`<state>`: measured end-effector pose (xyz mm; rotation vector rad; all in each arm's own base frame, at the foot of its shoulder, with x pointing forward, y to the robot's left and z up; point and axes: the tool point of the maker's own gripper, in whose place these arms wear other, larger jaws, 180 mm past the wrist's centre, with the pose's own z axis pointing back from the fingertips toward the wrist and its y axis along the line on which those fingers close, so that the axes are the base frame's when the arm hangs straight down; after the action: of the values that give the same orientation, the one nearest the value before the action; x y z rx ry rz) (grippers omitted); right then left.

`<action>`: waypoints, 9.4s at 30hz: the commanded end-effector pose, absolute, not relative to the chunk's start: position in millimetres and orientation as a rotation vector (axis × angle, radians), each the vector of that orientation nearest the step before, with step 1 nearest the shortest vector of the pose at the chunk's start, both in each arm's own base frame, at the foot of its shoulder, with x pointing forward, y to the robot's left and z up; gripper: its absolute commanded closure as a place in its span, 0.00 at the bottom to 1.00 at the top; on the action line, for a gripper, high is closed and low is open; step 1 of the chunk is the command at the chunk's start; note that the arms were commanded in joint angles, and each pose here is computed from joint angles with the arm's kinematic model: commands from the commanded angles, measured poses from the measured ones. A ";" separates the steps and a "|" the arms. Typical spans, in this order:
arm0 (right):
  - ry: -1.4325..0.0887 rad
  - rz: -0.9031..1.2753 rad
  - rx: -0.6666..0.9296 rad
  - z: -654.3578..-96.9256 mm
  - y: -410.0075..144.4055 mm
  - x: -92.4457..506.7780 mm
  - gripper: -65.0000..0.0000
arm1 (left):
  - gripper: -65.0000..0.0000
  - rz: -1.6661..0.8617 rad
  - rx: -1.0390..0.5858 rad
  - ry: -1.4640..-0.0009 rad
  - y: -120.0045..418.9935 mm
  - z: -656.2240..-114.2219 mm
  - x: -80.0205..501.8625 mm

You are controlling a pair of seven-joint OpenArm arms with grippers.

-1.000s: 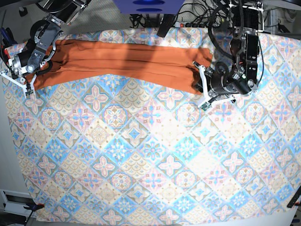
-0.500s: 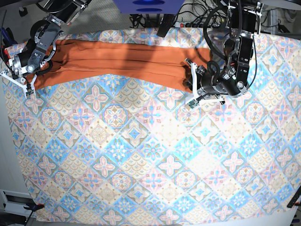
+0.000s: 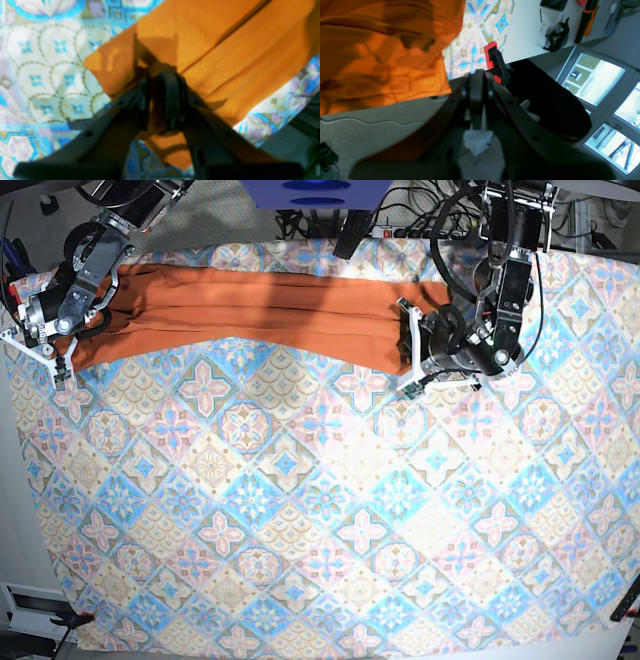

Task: Fold the T-shirt properly
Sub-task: 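Grasp the end of the folded orange strip with the left gripper, then regrip the opposite end of the strip with the right gripper, then lift the strip end with the left gripper and pull it inward, then carry the held strip end with the left gripper toward the right gripper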

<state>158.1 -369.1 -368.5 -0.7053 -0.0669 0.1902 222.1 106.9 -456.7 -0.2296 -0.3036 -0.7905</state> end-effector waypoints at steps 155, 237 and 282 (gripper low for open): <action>-0.046 -0.017 -0.654 -371.3 -352.0 151.9 0.99 | 0.60 -0.709 -0.295 -0.551 123.9 -355.2 224.0; 0.057 0.127 -0.749 -385.1 -364.0 148.3 0.74 | 0.77 -0.476 -0.630 -0.216 115.7 -491.1 162.1; 0.057 0.126 -0.750 -384.9 -364.8 147.2 0.74 | 0.94 -0.671 -0.787 -0.352 39.0 -421.5 191.1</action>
<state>143.3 -357.2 -396.5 -0.7117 0.0696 0.1413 181.2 45.6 -433.7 -0.7579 -0.3003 -0.6649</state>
